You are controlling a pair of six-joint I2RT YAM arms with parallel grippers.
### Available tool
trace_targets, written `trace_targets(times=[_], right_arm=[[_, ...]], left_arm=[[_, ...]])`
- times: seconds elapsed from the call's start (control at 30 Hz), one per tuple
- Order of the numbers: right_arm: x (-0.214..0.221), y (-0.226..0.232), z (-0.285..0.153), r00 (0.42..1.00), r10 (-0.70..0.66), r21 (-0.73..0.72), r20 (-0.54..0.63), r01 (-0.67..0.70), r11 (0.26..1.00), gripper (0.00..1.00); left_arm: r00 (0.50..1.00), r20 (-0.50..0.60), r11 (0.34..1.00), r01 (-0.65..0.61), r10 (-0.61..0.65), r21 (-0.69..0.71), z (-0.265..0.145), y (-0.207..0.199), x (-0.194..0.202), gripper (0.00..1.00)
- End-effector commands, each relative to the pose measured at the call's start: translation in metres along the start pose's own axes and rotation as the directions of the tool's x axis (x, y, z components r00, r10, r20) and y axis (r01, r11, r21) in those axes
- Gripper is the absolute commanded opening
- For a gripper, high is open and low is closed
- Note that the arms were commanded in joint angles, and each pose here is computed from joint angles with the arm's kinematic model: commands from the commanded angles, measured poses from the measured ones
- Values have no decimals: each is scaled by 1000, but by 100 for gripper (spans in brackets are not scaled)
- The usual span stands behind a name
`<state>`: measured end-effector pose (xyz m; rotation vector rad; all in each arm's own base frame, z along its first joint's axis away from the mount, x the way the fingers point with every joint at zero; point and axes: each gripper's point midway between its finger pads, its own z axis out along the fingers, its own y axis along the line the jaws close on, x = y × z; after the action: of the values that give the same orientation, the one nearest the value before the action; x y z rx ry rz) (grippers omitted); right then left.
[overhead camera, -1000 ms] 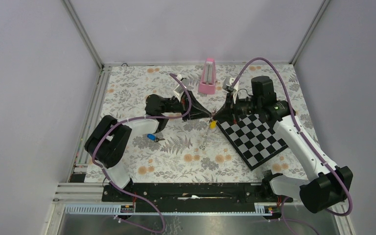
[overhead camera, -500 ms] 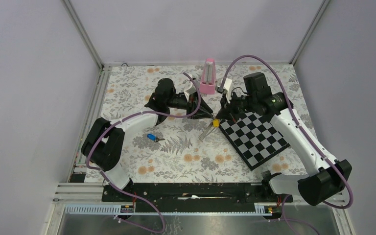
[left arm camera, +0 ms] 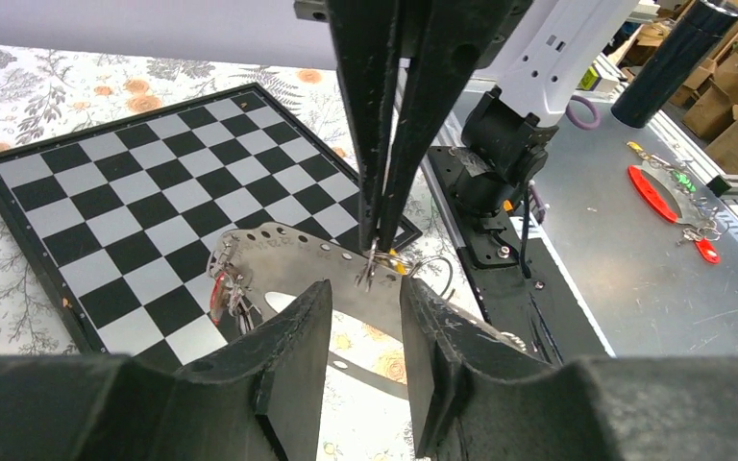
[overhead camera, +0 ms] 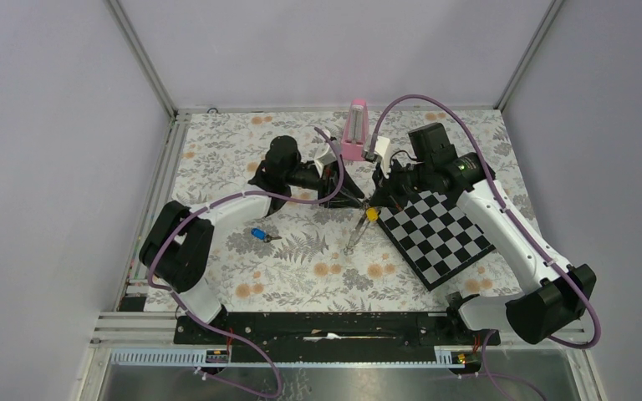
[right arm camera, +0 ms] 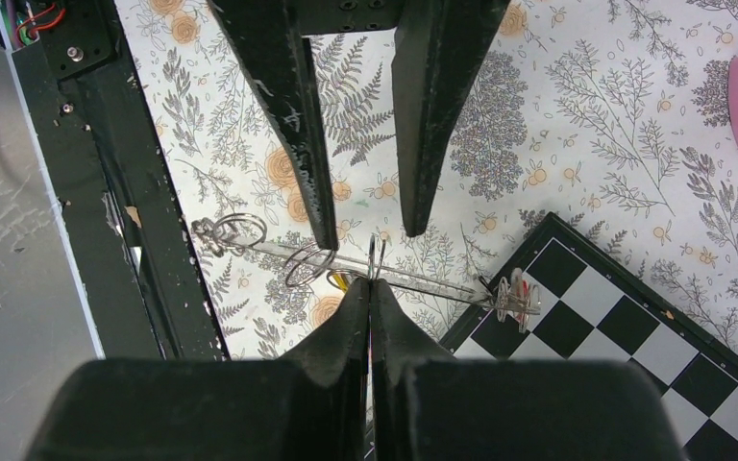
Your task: Put the keys on the keyring
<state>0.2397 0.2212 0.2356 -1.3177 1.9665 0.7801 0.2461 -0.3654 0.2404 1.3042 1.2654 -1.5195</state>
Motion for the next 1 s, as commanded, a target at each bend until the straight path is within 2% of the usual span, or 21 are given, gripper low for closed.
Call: trace_targets(times=[0.0,0.43,0.83,0.97], right_arm=[[-17,3,-3,998,-48,-8,43,49,999,0],[-21,9,-4,996,-55,-30,75,57,998,0],[-22,12,-7,993,-70,-30,94,73,997,0],[-23,13,-7,992,-73,-32,99,77,997,0]], left_arm=[[993,69,992,-101,95,79,0,-24,-30,37],[993,75,992,-97,91,79,5,-18,-29,29],[995,45,993,-96,93,65,6,-10,-18,30],[995,42,993,-95,93,64,6,-9,-17,27]])
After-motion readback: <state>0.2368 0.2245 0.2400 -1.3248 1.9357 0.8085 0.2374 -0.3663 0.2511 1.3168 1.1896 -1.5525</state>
